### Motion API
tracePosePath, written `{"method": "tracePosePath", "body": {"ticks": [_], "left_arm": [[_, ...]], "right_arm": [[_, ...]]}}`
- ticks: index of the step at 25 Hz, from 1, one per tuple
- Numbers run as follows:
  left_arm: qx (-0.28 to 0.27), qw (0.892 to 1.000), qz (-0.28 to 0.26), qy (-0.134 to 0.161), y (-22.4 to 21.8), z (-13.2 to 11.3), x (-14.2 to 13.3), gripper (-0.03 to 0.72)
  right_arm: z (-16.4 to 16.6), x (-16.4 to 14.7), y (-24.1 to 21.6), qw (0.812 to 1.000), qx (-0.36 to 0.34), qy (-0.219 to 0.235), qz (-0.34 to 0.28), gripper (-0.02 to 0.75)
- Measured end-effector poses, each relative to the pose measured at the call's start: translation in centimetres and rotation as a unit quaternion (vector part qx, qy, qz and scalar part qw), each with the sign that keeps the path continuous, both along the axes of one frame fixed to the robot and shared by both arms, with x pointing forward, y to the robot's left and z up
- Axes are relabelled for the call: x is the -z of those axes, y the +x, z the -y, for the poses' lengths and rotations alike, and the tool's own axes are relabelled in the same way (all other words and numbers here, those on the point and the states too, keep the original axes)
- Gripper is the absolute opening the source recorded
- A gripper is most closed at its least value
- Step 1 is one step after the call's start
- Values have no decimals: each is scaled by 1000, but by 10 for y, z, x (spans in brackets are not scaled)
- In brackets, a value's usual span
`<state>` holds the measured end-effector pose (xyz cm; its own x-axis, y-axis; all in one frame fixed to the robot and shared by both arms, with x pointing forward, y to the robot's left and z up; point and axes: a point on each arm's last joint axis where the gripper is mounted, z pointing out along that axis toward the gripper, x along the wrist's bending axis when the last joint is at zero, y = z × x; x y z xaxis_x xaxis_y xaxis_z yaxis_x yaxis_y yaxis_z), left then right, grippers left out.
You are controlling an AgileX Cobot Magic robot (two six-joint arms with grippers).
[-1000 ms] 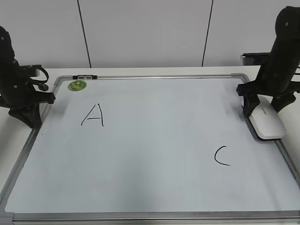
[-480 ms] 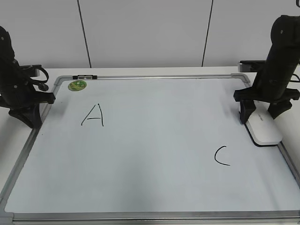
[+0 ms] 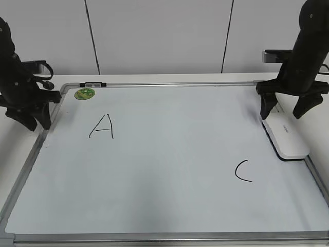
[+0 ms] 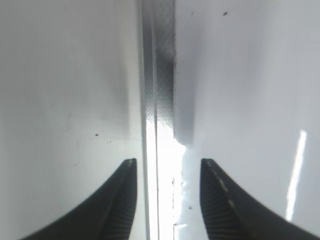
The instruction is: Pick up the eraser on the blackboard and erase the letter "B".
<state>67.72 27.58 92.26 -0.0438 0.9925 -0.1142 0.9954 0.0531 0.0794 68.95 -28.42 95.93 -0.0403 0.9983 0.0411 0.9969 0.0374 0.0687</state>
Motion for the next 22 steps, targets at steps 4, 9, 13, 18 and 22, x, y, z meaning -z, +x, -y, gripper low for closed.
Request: {"method": "tracePosePath", "body": {"ticks": [4, 9, 13, 18, 22], "left_arm": [[2, 1000, 21, -2, -3, 0, -32, 476], [10, 1000, -14, 0, -16, 0, -49, 573], [14, 1000, -12, 9, -21, -2, -63, 582], [18, 998, 46, 24, -36, -5, -111, 584], [17, 995, 89, 30, -66, -8, -144, 582]], "right_arm": [[0, -4, 2, 1000, 2, 1, 5, 664], [-2, -14, 0, 1000, 18, 14, 13, 615], [-2, -42, -8, 999, 23, 17, 40, 552], [0, -72, -39, 998, 18, 2, 53, 526], [-6, -91, -79, 998, 11, 0, 58, 524]]}}
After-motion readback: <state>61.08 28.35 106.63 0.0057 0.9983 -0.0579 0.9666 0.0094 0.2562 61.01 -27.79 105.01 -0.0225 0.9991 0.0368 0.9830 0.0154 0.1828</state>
